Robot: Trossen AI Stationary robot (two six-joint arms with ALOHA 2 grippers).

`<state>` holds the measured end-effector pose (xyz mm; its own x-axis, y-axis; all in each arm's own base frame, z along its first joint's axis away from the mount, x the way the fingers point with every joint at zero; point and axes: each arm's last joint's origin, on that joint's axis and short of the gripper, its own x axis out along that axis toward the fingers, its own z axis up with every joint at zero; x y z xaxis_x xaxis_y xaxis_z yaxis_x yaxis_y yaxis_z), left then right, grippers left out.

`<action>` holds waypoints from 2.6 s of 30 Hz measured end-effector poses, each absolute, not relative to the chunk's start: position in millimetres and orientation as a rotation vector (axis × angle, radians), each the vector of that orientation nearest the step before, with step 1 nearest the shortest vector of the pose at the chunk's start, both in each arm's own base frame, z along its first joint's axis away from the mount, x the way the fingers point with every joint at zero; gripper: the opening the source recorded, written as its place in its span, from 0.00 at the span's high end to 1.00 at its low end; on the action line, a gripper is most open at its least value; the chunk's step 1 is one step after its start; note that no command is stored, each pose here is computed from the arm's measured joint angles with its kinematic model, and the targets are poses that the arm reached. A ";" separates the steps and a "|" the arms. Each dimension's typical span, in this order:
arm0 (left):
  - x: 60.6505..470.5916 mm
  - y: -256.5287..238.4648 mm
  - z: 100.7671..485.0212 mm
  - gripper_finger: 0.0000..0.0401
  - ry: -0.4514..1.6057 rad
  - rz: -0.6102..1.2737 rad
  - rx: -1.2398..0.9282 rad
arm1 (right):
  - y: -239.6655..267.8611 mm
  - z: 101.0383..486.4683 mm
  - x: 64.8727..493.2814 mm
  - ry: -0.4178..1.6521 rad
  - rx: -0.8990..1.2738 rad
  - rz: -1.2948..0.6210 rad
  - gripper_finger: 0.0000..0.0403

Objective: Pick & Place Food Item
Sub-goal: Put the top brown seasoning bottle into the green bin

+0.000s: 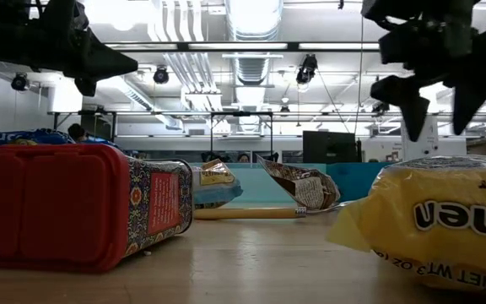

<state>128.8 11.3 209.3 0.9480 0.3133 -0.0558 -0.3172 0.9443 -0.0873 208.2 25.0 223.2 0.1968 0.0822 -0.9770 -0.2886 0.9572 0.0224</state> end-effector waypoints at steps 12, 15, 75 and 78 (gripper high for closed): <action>128.5 12.0 208.2 0.90 0.050 0.348 -0.094 | 62.1 191.9 214.0 1.464 -0.427 0.362 0.33; 128.4 12.0 208.2 0.90 0.050 0.348 -0.094 | 65.1 180.8 217.9 1.513 -0.450 0.361 0.33; 128.0 12.6 205.9 0.90 0.073 0.374 -0.088 | 68.1 153.7 238.1 1.491 -0.384 0.148 0.58; 128.0 12.7 206.0 0.90 0.072 0.375 -0.085 | 68.2 153.7 238.1 1.491 -0.357 0.124 0.58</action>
